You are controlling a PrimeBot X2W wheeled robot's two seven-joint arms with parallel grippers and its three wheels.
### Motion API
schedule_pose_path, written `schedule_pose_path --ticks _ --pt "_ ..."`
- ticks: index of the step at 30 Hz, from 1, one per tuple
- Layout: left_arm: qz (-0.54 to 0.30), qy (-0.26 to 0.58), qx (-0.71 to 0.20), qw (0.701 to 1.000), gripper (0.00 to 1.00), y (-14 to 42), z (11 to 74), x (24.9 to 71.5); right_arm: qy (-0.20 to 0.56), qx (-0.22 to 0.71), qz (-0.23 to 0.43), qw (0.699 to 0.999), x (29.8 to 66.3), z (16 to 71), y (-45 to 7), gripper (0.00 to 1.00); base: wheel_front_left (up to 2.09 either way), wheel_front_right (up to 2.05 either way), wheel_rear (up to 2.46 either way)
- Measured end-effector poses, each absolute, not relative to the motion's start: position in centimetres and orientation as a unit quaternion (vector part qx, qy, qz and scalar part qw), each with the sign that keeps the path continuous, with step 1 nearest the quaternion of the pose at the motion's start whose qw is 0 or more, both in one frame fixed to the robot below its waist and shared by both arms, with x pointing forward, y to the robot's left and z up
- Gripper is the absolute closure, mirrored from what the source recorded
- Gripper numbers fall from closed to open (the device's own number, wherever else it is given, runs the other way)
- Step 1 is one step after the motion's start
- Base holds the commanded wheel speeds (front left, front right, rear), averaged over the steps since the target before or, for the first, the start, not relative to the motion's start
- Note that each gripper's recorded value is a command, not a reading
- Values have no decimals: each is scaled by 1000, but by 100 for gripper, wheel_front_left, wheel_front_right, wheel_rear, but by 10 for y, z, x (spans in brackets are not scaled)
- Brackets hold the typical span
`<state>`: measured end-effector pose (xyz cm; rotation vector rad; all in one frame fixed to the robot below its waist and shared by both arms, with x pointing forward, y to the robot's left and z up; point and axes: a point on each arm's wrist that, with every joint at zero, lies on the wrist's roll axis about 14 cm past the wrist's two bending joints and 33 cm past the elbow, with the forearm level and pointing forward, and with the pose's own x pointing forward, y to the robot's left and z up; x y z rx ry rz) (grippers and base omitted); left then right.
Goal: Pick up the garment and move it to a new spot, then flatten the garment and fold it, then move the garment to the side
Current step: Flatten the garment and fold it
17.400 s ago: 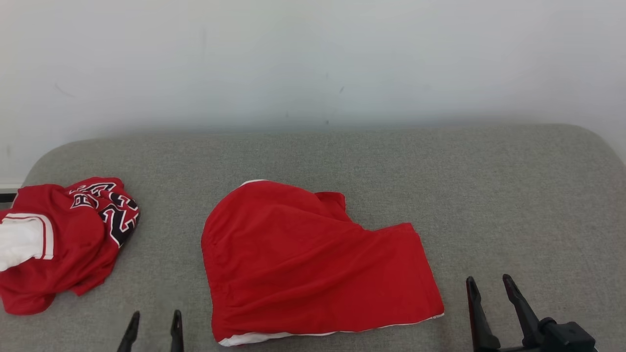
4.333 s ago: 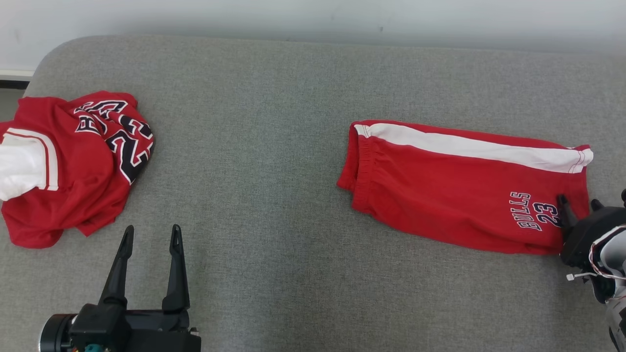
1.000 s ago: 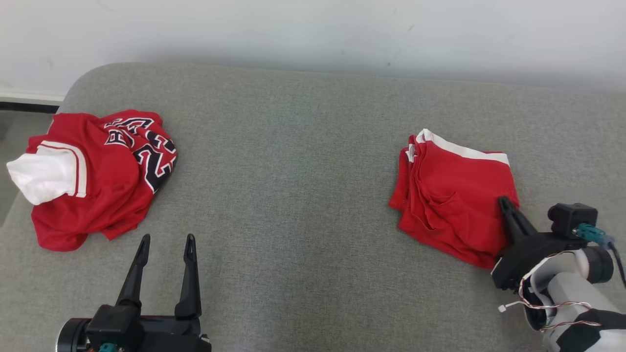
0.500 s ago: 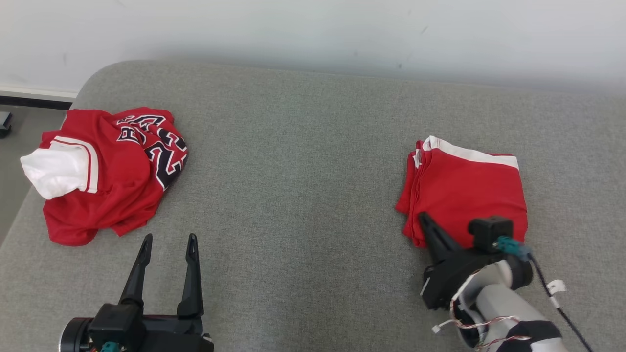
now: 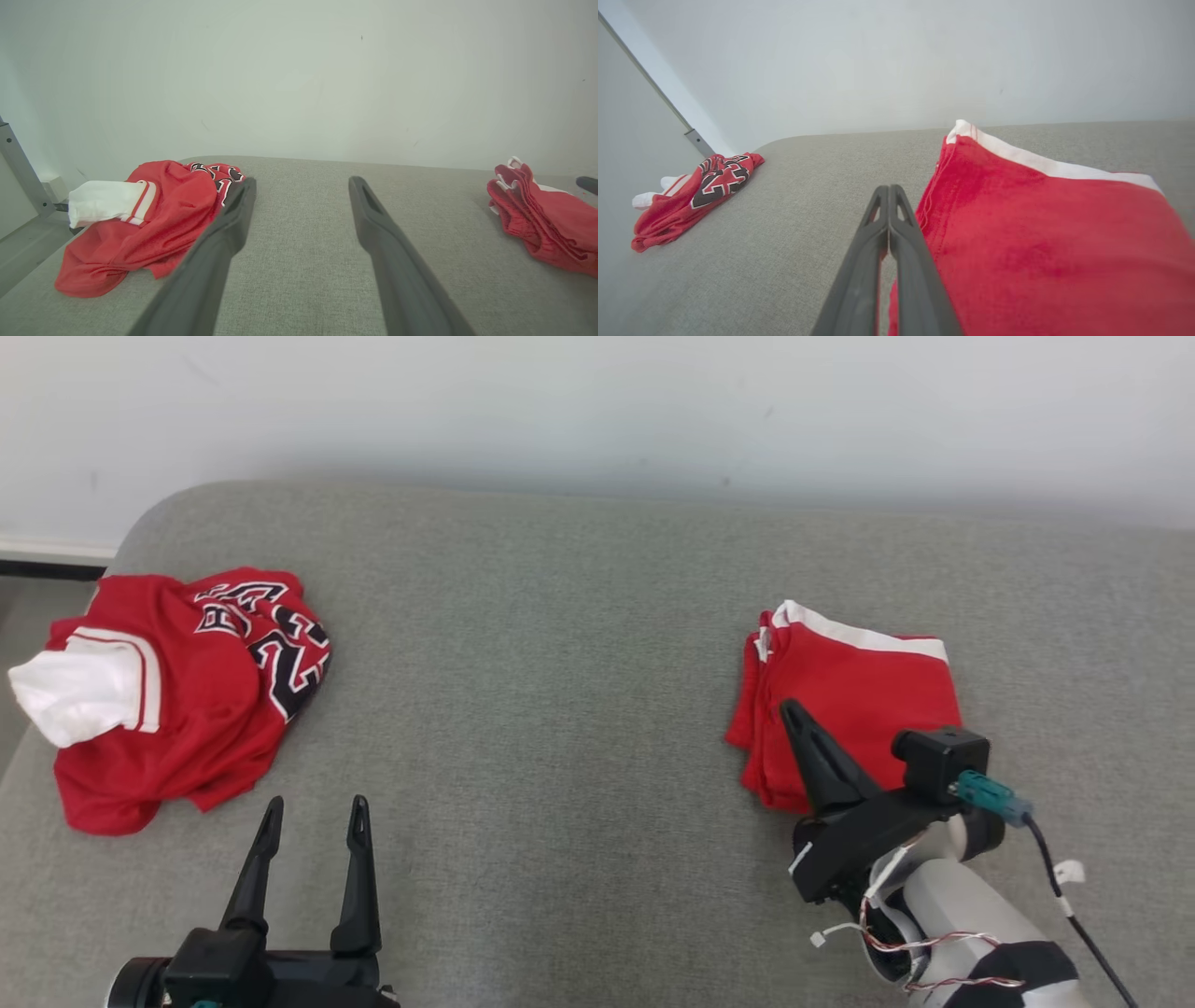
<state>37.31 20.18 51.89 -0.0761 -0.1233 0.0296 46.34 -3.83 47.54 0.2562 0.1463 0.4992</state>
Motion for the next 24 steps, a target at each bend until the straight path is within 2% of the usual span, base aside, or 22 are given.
schedule_pose_path --ticks 6,11,15,24 --pt "-6 -63 -39 997 0 189 520 376 27 117 212 970 460 499 -78 100 0 0 0" --pt "-26 -68 -39 997 0 177 523 378 -1 123 155 980 450 510 -123 100 0 0 0" --pt "-33 -72 -40 996 0 172 525 378 -13 120 118 986 433 511 -152 100 0 0 0" --pt "-47 -72 -38 996 0 165 526 375 -15 111 74 991 382 501 -184 100 0 0 0"
